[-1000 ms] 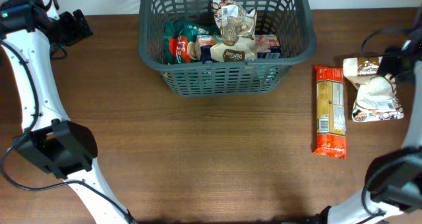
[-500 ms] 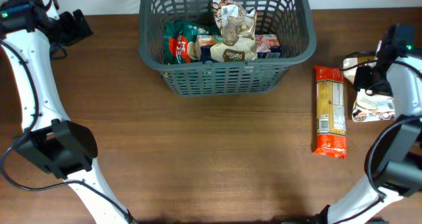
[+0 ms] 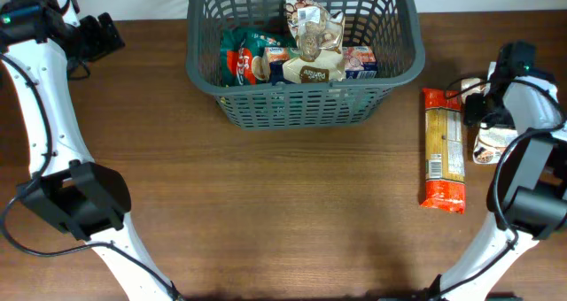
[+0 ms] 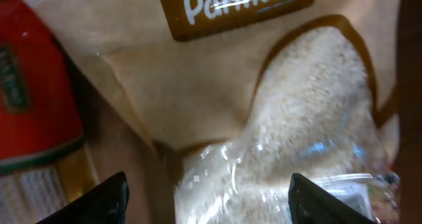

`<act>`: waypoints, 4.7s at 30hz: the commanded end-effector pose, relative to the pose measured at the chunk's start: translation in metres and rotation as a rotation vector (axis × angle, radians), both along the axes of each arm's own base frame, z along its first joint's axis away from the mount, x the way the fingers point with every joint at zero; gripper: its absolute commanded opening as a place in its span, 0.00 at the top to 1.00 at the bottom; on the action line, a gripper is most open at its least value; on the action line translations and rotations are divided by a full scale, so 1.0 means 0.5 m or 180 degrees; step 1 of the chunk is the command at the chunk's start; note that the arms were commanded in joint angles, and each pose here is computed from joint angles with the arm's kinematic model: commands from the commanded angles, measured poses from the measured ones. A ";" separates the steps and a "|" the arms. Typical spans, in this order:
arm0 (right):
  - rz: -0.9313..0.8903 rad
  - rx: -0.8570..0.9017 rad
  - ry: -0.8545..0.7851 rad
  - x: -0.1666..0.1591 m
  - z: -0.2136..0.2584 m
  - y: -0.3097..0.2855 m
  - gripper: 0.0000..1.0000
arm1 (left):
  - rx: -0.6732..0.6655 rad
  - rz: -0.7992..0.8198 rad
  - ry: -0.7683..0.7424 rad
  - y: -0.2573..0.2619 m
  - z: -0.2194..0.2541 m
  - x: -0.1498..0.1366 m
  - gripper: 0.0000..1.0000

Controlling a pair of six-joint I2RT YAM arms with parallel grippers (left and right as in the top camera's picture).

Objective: Pack container
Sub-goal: 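Move right gripper back to the Pantree rice bag and grasp it, then carry the rice bag with right gripper and release it into basket, then move right gripper to the spaghetti pack and grasp it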

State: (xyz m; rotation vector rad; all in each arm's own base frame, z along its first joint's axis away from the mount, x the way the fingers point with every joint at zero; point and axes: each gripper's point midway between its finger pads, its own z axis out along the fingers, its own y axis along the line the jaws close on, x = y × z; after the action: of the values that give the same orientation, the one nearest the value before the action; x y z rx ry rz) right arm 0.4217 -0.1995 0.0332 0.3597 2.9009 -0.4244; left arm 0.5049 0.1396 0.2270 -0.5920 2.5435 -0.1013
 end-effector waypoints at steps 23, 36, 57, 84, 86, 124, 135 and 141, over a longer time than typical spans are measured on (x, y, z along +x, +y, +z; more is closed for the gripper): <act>-0.0405 0.0272 0.0318 -0.038 -0.060 0.032 0.96 | -0.0003 0.0055 0.0004 0.005 -0.001 -0.001 0.01; -0.0350 0.0363 -0.1207 0.059 0.405 0.056 0.96 | -0.0003 0.0055 0.0004 0.005 -0.001 -0.001 0.01; 0.2489 0.0658 -0.2809 -0.033 0.892 0.647 0.96 | -0.0003 0.0055 0.0004 0.005 -0.001 -0.001 0.01; 0.4287 0.0899 -0.1975 0.134 0.557 0.982 0.96 | -0.0003 0.0055 0.0004 0.005 -0.001 -0.001 0.01; 0.4317 0.0914 -0.1956 0.135 0.544 0.996 0.96 | -0.0003 0.0055 0.0004 0.005 -0.001 -0.001 0.01; 0.1511 -0.0944 -0.2143 -0.059 0.818 0.398 0.48 | -0.0003 0.0055 0.0004 0.005 -0.001 -0.001 0.01; 0.0430 0.0009 -0.1507 -0.180 0.484 0.208 0.36 | -0.0003 0.0055 0.0004 0.005 -0.001 -0.001 0.01; 0.0333 0.0428 -0.0790 -0.211 0.304 0.213 0.30 | -0.0003 0.0055 0.0004 0.005 -0.001 -0.001 0.01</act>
State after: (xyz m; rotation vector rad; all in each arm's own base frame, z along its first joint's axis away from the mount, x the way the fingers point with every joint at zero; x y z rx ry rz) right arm 0.3142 -0.1056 0.2151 0.2496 2.6177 -0.2810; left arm 0.5049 0.1396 0.2270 -0.5925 2.5434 -0.1015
